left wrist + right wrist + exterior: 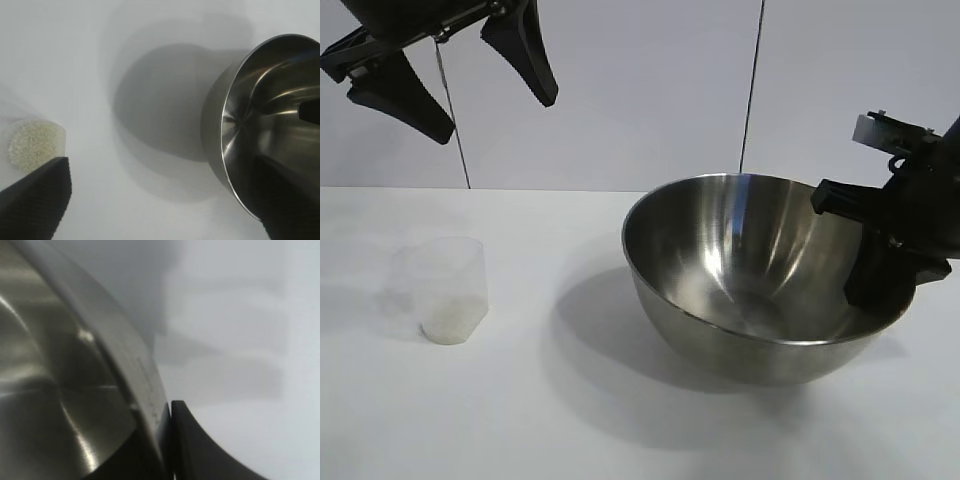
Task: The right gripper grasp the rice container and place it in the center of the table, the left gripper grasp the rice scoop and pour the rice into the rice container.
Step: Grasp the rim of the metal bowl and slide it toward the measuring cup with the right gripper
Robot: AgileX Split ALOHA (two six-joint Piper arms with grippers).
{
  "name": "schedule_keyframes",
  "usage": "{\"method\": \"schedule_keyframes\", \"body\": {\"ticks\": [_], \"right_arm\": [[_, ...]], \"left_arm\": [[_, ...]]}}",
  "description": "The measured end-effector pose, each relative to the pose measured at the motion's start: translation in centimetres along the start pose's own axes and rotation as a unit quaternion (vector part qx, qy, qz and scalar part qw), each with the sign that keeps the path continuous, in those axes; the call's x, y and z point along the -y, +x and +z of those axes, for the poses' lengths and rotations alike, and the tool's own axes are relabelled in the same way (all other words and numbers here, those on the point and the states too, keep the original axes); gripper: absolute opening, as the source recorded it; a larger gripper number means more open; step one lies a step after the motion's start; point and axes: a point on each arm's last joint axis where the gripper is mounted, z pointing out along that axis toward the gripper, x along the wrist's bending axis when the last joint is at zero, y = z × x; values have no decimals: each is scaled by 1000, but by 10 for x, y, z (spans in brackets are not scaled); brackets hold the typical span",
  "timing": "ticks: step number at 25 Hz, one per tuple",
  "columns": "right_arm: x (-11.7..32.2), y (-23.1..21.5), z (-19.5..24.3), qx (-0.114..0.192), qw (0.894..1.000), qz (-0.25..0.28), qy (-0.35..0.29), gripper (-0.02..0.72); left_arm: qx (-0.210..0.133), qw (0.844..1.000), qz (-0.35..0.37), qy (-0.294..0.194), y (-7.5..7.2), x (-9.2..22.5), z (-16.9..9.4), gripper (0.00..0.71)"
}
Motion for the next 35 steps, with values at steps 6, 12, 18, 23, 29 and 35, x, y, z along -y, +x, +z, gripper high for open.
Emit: {"method": "schedule_keyframes", "body": {"ticks": [6, 12, 18, 23, 29, 35], "right_arm": [[0, 10, 3, -6, 1000, -7, -11, 10], [3, 35, 9, -15, 999, -30, -20, 10], [4, 50, 21, -19, 999, -33, -16, 10], [-5, 65, 40, -27, 999, -38, 4, 10], [-11, 78, 59, -17, 998, -54, 27, 10], [-12, 81, 60, -10, 998, -55, 29, 64]], "left_arm": [[0, 1000, 0, 0, 0, 0, 0, 694], [0, 1000, 0, 1, 0, 0, 0, 694], [0, 1000, 0, 7, 0, 1, 0, 694], [0, 1000, 0, 11, 0, 2, 0, 694], [0, 1000, 0, 12, 0, 2, 0, 694], [0, 1000, 0, 12, 0, 2, 0, 694]]}}
